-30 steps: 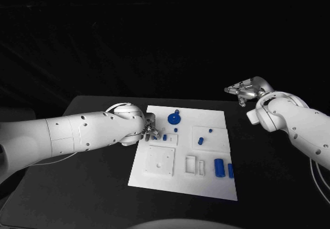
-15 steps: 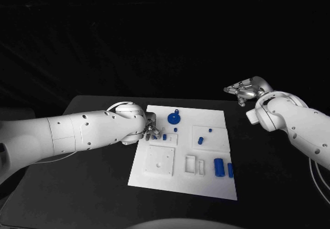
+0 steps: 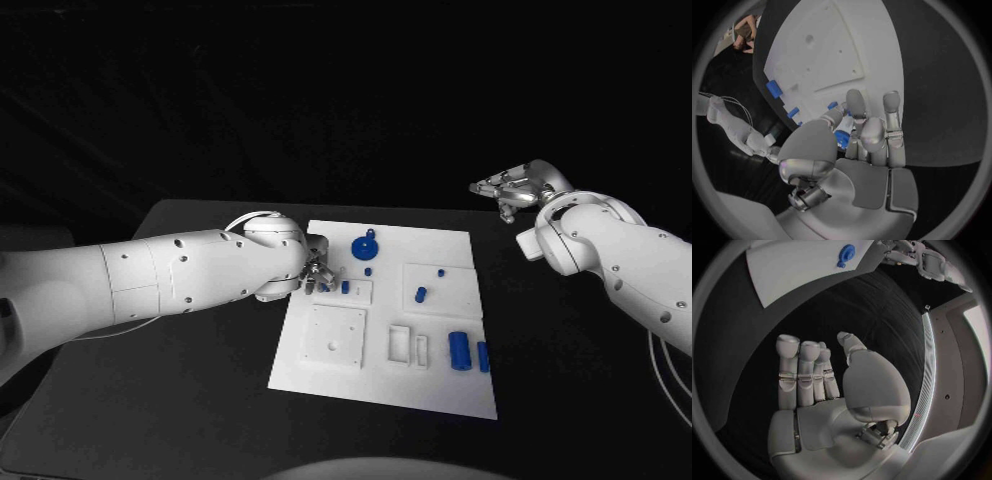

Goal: Assemble the parts on the task board

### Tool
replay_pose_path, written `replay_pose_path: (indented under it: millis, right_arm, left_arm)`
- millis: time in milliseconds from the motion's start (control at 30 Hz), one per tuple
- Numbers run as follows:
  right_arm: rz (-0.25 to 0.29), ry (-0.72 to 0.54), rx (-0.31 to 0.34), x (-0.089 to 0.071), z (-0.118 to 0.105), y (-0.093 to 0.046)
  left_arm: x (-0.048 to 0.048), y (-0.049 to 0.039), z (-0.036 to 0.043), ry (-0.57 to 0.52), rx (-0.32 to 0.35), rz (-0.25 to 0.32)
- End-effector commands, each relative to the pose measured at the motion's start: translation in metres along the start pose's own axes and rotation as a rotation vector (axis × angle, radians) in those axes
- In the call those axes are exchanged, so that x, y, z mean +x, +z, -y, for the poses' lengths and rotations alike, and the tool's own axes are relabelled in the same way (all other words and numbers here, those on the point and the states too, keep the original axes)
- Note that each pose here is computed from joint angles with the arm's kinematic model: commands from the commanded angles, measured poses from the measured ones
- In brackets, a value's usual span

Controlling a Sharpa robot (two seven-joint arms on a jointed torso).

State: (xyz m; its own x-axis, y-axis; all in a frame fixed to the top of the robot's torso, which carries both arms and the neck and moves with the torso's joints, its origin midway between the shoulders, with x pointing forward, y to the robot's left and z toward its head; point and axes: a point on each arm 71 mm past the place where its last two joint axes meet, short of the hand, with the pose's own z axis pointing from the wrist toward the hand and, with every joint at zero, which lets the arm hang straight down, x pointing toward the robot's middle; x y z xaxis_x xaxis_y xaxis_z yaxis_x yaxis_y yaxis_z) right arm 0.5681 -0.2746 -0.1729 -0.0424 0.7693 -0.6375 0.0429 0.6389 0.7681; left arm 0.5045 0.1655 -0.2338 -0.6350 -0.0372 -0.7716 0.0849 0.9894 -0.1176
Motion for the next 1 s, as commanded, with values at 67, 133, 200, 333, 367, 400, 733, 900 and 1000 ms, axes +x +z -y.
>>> replay_pose_path:
  millis: [67, 133, 200, 333, 367, 400, 733, 900, 1000]
  right_arm:
    - [-0.015, -0.002, -0.009, 0.001, 0.000, 0.000]
    - [-0.015, -0.003, -0.008, 0.001, 0.000, 0.000]
    - [-0.015, -0.003, -0.008, 0.001, 0.000, 0.000]
    - [-0.014, -0.003, -0.008, 0.001, 0.000, 0.000]
    - [-0.014, -0.003, -0.008, 0.001, 0.000, 0.000]
    - [-0.014, -0.003, -0.008, 0.001, 0.000, 0.000]
    - [-0.015, -0.003, -0.007, 0.001, 0.000, 0.000]
    - [-0.014, -0.003, -0.007, 0.001, 0.000, 0.000]
    - [-0.014, -0.003, -0.007, 0.001, 0.000, 0.000]
  left_arm:
    - [0.0286, 0.0043, -0.0032, 0.068, -0.020, -0.125]
    - [0.0286, 0.0041, -0.0045, 0.069, -0.022, -0.126]
    - [0.0285, 0.0039, -0.0058, 0.070, -0.024, -0.127]
    - [0.0282, 0.0035, -0.0081, 0.071, -0.028, -0.129]
    - [0.0282, 0.0034, -0.0086, 0.072, -0.029, -0.129]
    - [0.0281, 0.0033, -0.0090, 0.072, -0.030, -0.130]
    - [0.0279, 0.0029, -0.0126, 0.072, -0.036, -0.134]
    - [0.0279, 0.0031, -0.0130, 0.073, -0.037, -0.136]
    - [0.0278, 0.0032, -0.0135, 0.074, -0.038, -0.138]
